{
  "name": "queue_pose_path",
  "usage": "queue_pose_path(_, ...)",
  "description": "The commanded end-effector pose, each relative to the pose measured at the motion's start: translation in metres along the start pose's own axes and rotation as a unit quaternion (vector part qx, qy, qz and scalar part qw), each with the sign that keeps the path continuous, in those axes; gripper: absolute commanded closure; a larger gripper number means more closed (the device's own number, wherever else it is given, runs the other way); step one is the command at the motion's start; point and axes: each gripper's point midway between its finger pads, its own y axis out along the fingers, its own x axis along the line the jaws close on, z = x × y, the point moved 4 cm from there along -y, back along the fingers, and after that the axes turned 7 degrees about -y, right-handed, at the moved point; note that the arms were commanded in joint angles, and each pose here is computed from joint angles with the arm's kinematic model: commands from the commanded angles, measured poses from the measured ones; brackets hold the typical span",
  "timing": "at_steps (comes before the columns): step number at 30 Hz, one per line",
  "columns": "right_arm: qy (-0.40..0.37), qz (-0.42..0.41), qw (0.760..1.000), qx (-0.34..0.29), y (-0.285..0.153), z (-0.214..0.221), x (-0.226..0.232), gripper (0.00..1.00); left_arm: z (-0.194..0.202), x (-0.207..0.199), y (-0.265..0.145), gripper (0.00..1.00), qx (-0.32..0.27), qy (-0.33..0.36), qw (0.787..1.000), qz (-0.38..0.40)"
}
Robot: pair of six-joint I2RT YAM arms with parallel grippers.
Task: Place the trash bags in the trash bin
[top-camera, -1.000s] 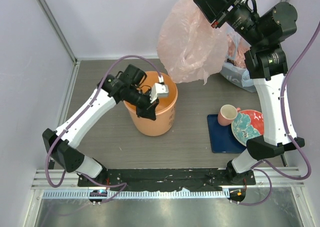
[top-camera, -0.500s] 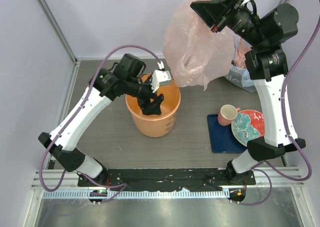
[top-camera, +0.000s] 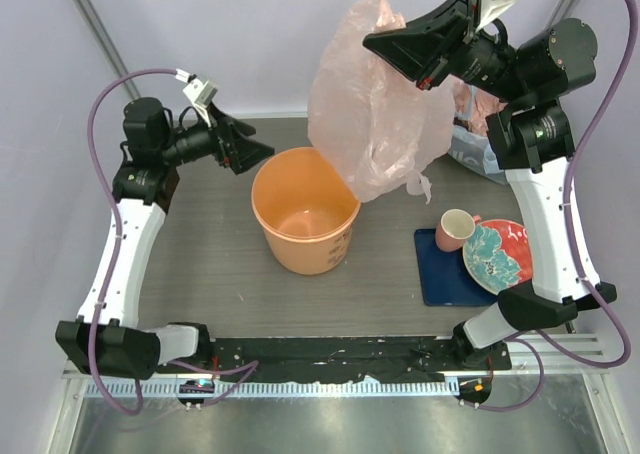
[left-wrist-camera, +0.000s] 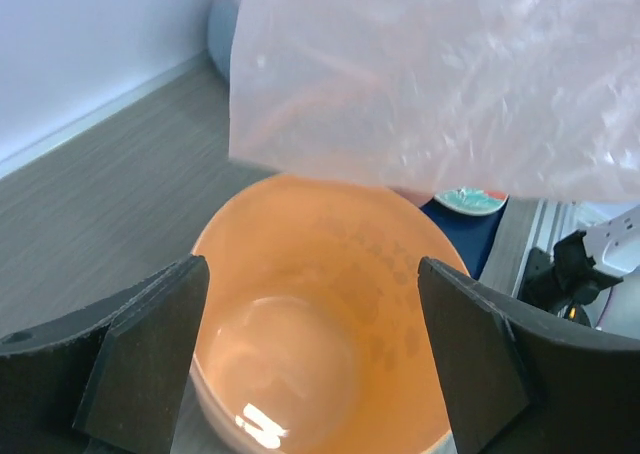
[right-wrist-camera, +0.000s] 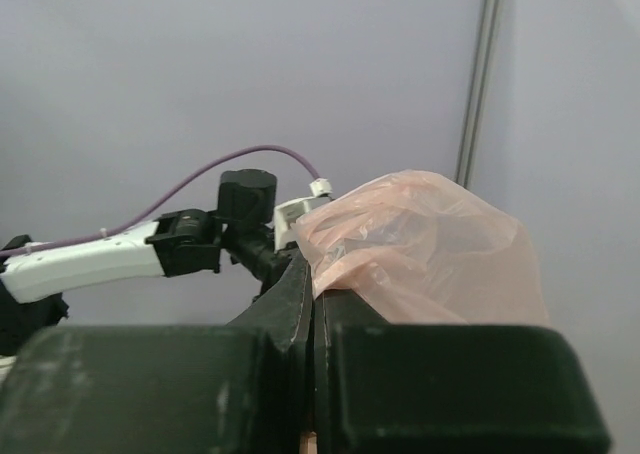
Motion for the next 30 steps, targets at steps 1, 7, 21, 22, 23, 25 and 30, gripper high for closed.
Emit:
queue_pose_path(1,-0.017,-0.045,0.999,-0.017,-0.002,-0.018,0.029,0.99,-0.043,-0.014,0.014,0.04,-0.087,0.084,0.988,0.101)
queue_pose_path(7,-0.006,-0.066,0.998,-0.018,0.006,-0.015,0.043,0.99,-0.027,-0.028,0.039,0.00,-0.053,0.150,0.967,0.197)
queue_pose_path(21,0.009,-0.090,0.995,-0.029,0.026,-0.006,0.051,0.99,-0.010,-0.083,0.022,0.95,-0.010,0.117,0.958,0.262)
queue_pose_path(22,0.001,-0.089,0.995,-0.037,0.027,-0.008,0.049,0.99,-0.014,-0.092,0.014,1.00,-0.017,0.125,0.957,0.261)
queue_pose_path(23,0.003,-0.089,0.995,-0.038,0.028,-0.008,0.049,0.99,-0.014,-0.094,0.010,1.00,-0.018,0.122,0.959,0.256)
queue_pose_path(25,0.003,-0.089,0.995,-0.044,0.030,-0.009,0.047,0.99,-0.014,-0.101,0.002,1.00,-0.020,0.120,0.959,0.255)
queue_pose_path(30,0.001,-0.092,0.994,-0.053,0.032,-0.015,0.049,0.99,0.012,-0.067,-0.010,0.01,0.015,0.042,0.981,0.191)
